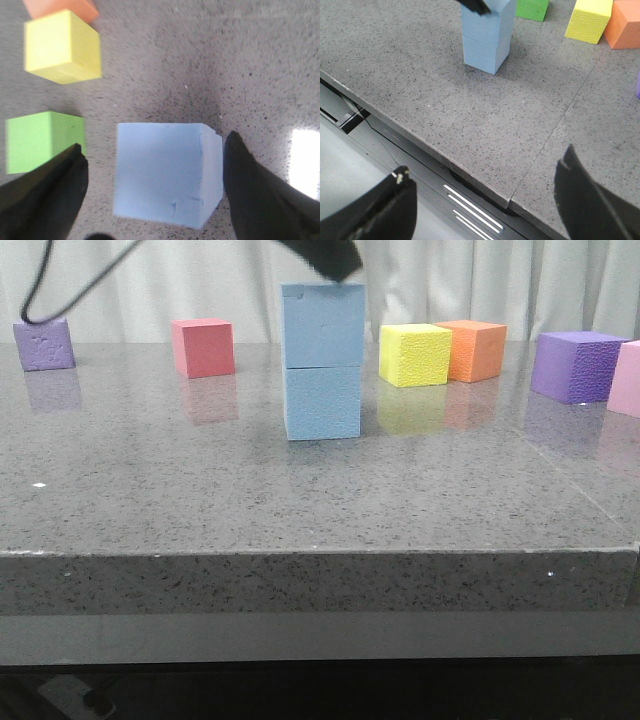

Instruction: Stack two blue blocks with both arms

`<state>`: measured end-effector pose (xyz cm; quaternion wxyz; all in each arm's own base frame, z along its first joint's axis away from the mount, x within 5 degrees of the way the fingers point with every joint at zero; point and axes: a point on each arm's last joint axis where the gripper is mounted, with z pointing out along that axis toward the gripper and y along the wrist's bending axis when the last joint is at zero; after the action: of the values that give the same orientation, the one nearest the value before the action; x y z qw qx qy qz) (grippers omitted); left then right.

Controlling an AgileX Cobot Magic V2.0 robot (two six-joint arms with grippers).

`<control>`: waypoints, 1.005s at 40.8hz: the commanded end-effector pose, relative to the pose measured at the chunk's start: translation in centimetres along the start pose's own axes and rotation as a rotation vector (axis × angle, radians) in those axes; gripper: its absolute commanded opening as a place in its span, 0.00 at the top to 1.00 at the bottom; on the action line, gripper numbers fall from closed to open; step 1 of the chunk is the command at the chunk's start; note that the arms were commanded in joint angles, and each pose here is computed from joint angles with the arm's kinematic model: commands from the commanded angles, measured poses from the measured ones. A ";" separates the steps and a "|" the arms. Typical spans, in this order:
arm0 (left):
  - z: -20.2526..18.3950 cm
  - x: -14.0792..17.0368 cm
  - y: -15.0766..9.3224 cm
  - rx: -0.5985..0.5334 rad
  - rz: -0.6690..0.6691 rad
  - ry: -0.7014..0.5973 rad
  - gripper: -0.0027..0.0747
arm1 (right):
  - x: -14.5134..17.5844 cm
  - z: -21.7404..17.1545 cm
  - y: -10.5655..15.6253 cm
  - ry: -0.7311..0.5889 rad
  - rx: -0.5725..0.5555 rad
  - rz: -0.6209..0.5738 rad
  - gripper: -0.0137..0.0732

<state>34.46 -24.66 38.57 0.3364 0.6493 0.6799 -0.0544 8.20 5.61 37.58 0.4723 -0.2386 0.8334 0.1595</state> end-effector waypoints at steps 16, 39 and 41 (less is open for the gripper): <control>-17.6 -3.0 -3.7 -0.205 -0.064 -0.307 0.26 | -1.1 -0.5 -0.1 -0.086 0.010 -0.010 0.18; -27.8 -0.8 -8.7 -0.248 -0.556 -0.408 0.26 | -1.1 -0.5 -0.1 -0.086 0.010 -0.010 0.18; -28.5 -0.4 -9.1 -0.271 -0.598 -0.412 0.26 | -1.1 -0.5 -0.1 -0.086 0.010 -0.010 0.18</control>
<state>17.36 -13.44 55.82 0.4916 0.3876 0.7608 -0.1711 8.20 5.61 37.58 0.4723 -0.2386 0.8334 0.1595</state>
